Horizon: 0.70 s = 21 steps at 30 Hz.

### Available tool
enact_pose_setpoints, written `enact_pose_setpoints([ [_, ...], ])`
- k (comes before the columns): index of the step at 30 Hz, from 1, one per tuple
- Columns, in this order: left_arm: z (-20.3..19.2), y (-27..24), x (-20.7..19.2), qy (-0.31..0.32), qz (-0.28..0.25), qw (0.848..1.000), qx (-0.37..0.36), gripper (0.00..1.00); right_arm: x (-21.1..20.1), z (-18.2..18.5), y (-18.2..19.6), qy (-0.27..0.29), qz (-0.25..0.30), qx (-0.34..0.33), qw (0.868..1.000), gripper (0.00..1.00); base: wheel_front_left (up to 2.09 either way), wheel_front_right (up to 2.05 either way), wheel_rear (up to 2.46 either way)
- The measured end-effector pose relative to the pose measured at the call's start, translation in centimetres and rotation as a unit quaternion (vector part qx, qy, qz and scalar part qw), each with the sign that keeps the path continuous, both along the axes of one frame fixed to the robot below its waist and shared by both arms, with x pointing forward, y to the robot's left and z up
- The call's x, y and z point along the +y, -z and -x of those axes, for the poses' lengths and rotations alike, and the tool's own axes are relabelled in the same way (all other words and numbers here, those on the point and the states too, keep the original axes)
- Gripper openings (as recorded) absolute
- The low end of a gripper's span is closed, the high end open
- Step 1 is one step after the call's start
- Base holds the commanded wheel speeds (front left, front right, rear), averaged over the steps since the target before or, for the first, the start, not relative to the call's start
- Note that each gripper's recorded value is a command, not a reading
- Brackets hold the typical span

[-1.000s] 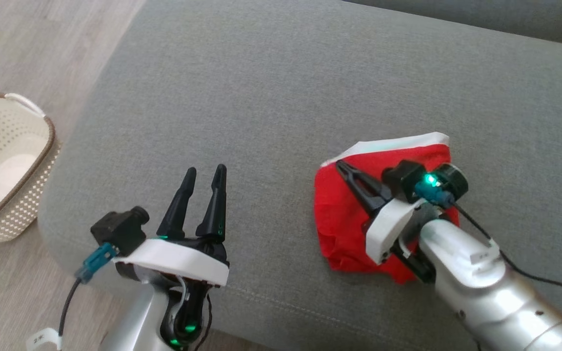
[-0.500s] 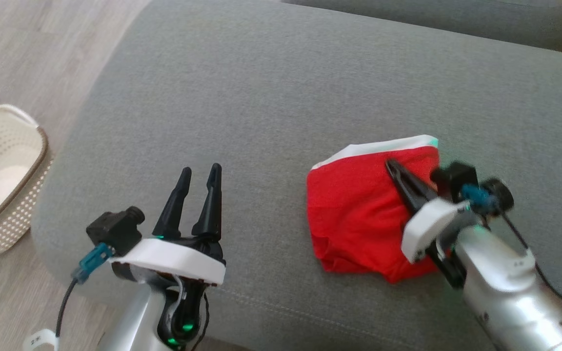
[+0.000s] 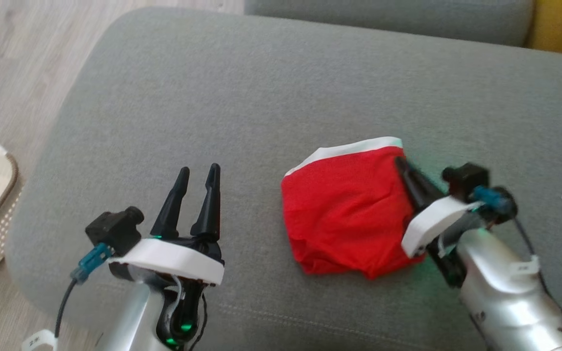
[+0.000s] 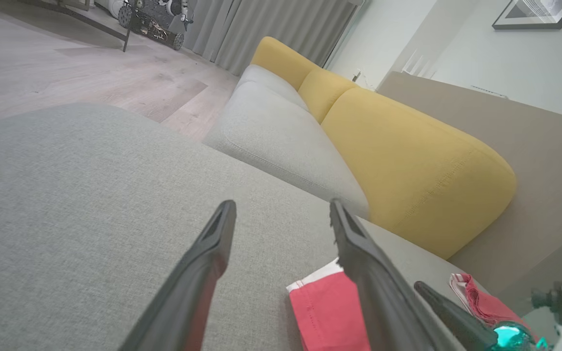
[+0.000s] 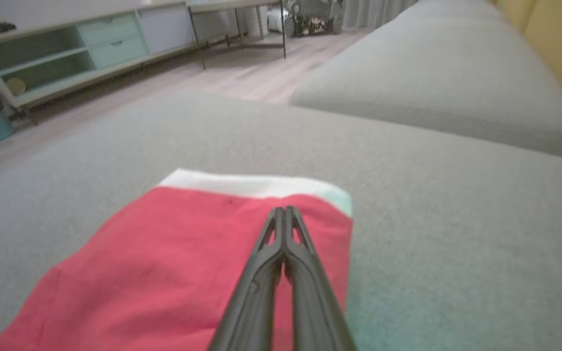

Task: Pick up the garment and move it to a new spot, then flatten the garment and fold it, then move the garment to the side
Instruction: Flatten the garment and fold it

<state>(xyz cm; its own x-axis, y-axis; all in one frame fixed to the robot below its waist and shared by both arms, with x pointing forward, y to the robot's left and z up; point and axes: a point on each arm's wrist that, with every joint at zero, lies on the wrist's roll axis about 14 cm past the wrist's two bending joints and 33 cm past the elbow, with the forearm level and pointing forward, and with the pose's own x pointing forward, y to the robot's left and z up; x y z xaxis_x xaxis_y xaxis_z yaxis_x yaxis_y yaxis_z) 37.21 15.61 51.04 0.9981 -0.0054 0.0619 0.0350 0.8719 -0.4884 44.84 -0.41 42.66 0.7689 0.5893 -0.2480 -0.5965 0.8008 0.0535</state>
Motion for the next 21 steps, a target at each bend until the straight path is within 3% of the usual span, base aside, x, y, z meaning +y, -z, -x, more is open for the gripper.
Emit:
enact_pose_setpoints([
  [6, -0.2, -1.1, -1.4, 0.023, 0.004, 1.0, -0.018, 1.0, -4.2, -1.8, -5.6, 0.07, -0.045, -0.078, 0.993, 0.0, 0.0, 0.0, 0.0],
  [15, 0.1, -1.8, -3.3, 0.051, 0.008, 0.998, -0.031, 1.0, -11.0, 1.2, -7.0, 0.165, -0.055, -0.119, 0.978, 0.0, 0.0, 0.0, 0.0],
  [16, 0.1, -1.9, -3.5, 0.053, 0.008, 0.998, -0.032, 1.0, -11.3, 1.5, -7.2, 0.172, -0.059, -0.122, 0.976, 0.15, 0.0, 0.0, 0.0],
  [17, 0.1, -1.9, -3.6, 0.056, 0.009, 0.998, -0.032, 1.0, -11.5, 1.9, -7.3, 0.177, -0.061, -0.124, 0.974, 0.52, 0.0, 0.0, 0.0],
  [18, 0.1, -1.9, -3.8, 0.057, 0.009, 0.998, -0.032, 1.0, -11.7, 2.2, -7.4, 0.182, -0.063, -0.127, 0.973, 1.0, 0.0, 0.0, 0.0],
  [21, 0.4, -1.6, -4.0, 0.061, 0.01, 0.998, -0.028, 1.0, -12.4, 3.3, -7.3, 0.197, -0.066, -0.128, 0.97, 1.0, 0.0, 0.0, 0.0],
])
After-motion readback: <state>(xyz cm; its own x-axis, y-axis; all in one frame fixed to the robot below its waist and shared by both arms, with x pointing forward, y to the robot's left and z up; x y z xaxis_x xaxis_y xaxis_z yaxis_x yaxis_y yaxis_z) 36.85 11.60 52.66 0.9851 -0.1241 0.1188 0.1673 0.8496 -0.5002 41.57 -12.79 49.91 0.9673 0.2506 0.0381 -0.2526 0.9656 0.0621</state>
